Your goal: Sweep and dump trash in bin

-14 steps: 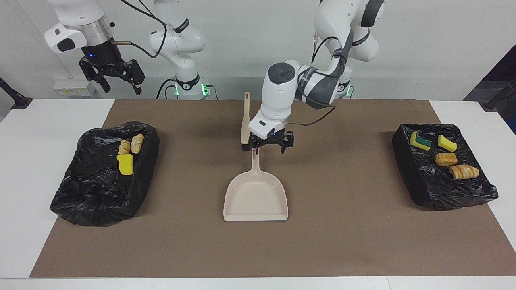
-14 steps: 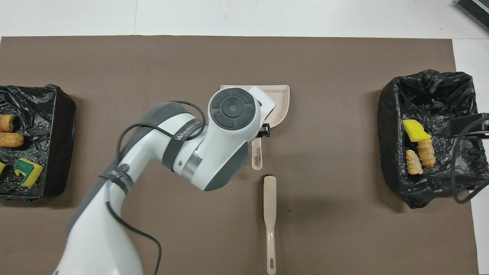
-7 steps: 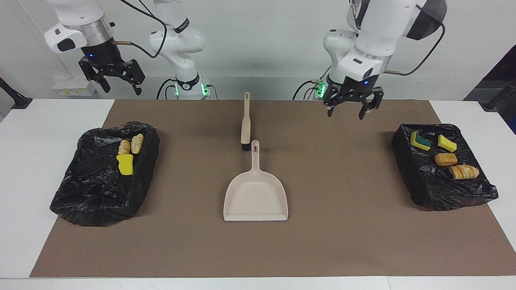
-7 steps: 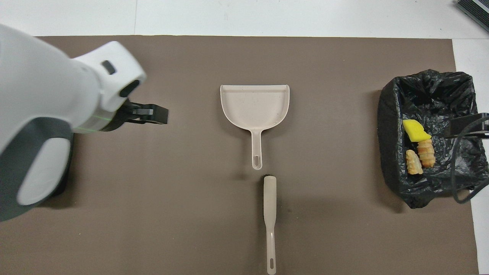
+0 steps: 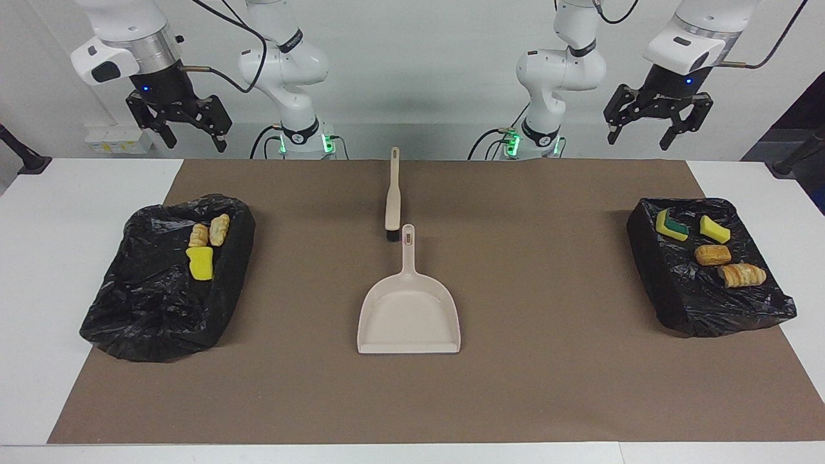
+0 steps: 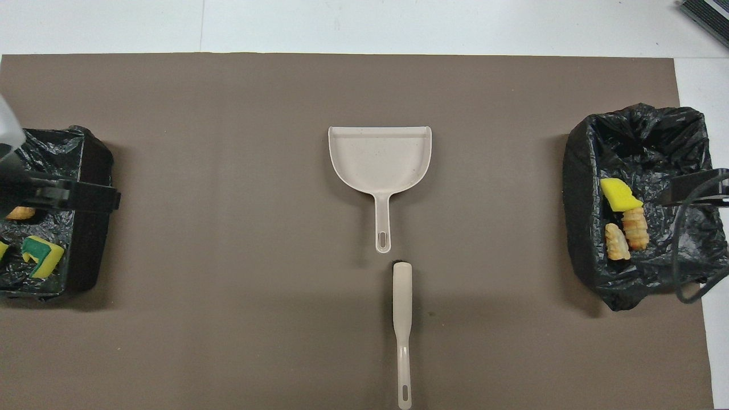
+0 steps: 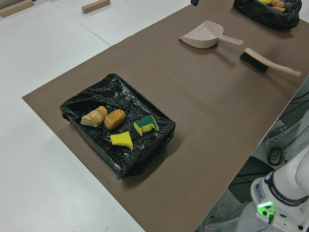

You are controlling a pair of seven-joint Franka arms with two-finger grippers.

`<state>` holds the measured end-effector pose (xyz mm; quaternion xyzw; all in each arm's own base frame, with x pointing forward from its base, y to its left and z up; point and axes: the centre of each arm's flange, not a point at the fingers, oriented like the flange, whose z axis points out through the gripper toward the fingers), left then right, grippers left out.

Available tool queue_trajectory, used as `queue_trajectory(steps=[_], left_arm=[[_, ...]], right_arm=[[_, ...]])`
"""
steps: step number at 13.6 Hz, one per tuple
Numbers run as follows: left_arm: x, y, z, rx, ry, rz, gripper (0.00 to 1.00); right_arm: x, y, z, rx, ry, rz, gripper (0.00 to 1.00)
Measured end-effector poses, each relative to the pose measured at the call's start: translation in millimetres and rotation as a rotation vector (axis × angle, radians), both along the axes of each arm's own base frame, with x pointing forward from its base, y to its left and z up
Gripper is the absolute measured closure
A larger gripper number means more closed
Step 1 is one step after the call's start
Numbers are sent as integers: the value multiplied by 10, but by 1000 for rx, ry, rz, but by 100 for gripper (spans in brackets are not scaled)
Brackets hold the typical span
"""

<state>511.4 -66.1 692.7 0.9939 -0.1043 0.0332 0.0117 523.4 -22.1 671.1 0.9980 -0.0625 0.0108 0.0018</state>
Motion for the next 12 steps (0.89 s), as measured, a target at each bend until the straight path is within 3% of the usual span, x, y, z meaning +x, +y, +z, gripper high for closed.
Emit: queue_trajectory(steps=[4, 12], left_arm=[[120, 142, 40, 8, 18, -57, 0], [91, 127, 35, 11, 45, -64, 0]], right_arm=[[0, 0, 0, 0, 0, 0, 0], [0, 0, -1, 0, 0, 0, 0]])
